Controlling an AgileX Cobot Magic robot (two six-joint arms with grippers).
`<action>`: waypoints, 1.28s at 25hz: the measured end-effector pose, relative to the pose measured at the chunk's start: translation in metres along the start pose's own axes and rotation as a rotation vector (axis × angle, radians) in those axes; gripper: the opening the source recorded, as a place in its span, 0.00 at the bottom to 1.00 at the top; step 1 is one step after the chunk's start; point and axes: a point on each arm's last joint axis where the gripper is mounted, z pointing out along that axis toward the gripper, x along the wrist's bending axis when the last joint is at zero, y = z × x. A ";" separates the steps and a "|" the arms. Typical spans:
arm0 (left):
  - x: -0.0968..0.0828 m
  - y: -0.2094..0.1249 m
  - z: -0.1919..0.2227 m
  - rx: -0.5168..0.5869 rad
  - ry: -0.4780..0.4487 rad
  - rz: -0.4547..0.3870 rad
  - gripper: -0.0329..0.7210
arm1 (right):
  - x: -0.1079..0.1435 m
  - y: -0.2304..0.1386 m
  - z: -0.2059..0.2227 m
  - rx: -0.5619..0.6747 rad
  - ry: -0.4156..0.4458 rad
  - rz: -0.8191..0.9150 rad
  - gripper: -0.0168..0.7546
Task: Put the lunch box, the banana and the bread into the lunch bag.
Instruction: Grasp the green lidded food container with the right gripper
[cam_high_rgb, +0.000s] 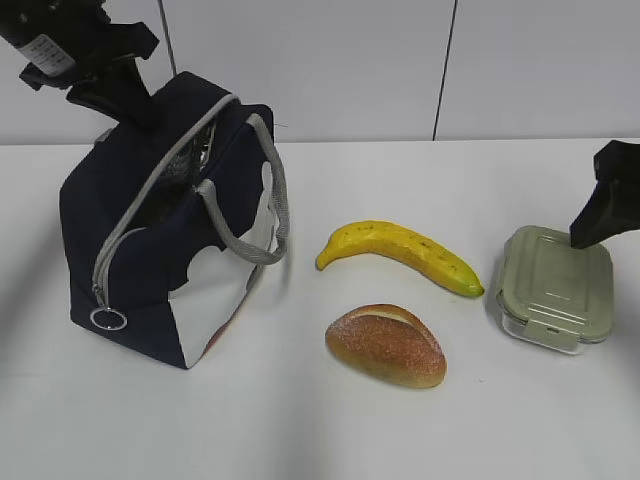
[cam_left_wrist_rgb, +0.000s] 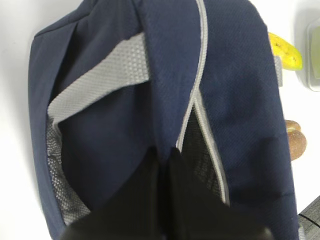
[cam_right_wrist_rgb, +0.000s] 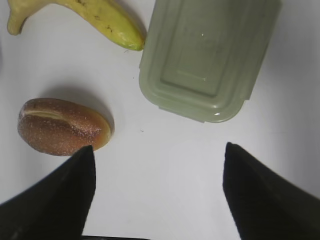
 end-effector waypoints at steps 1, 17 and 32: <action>0.000 0.000 0.000 0.000 0.000 0.000 0.04 | -0.003 0.003 0.003 0.005 0.012 0.005 0.78; 0.000 0.000 0.000 0.000 -0.003 -0.001 0.04 | -0.077 0.027 0.020 -0.058 0.205 0.044 0.78; 0.000 0.000 0.000 -0.001 -0.004 0.004 0.04 | -0.122 0.013 0.070 -0.062 0.352 0.079 0.78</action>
